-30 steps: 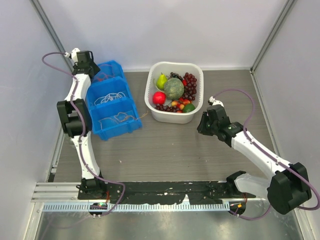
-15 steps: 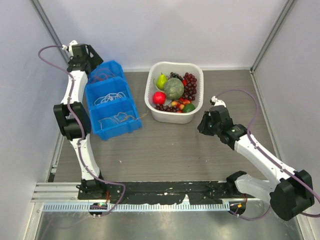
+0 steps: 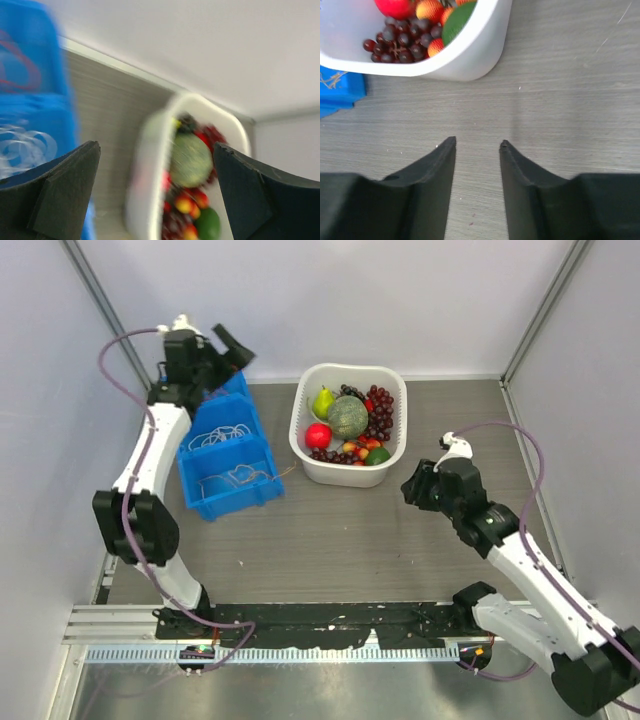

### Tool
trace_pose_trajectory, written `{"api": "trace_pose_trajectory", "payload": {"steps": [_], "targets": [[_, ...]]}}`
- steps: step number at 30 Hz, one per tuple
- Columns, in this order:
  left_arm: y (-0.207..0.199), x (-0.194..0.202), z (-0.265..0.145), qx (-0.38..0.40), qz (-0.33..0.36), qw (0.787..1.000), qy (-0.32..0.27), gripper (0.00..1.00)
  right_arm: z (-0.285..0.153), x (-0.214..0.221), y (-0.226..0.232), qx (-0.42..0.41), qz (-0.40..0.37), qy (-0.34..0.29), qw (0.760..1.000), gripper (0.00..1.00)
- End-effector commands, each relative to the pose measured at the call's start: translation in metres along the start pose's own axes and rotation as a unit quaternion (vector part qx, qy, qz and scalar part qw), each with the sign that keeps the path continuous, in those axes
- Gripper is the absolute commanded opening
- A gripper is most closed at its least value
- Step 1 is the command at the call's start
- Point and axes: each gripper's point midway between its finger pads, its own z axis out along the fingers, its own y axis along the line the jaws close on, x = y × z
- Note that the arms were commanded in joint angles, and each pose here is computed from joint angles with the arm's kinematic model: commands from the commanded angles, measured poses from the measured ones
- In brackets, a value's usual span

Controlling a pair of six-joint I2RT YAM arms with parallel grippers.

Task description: Untangle the cables

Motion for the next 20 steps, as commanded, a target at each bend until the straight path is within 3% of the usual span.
{"api": "trace_pose_trajectory", "payload": {"steps": [1, 3, 5, 9, 13, 17, 20], "targets": [[-0.135, 0.064, -0.074, 0.205, 0.065, 0.976, 0.033, 0.99, -0.032, -0.04, -0.007, 0.016, 0.008, -0.099, 0.995, 0.57], [-0.172, 0.097, -0.115, 0.284, 0.122, 0.95, 0.037, 1.0, -0.048, -0.053, -0.009, 0.017, 0.012, -0.129, 0.991, 0.72], [-0.197, 0.124, -0.16, 0.348, 0.175, 0.921, 0.028, 1.0, -0.064, -0.064, -0.008, 0.007, 0.017, -0.161, 0.987, 0.8], [-0.215, 0.135, -0.247, 0.444, 0.217, 0.869, -0.022, 1.0, -0.107, -0.088, 0.0, -0.036, 0.021, -0.238, 0.97, 0.82], [-0.211, 0.124, -0.31, 0.512, 0.217, 0.828, -0.066, 1.0, -0.161, -0.114, 0.011, -0.097, 0.024, -0.334, 0.937, 0.82], [-0.202, 0.099, -0.367, 0.541, 0.23, 0.798, -0.133, 1.0, -0.236, -0.137, 0.02, -0.168, 0.025, -0.447, 0.878, 0.82], [-0.193, 0.077, -0.408, 0.55, 0.237, 0.776, -0.196, 1.0, -0.276, -0.151, 0.015, -0.176, 0.041, -0.502, 0.846, 0.83]]}}
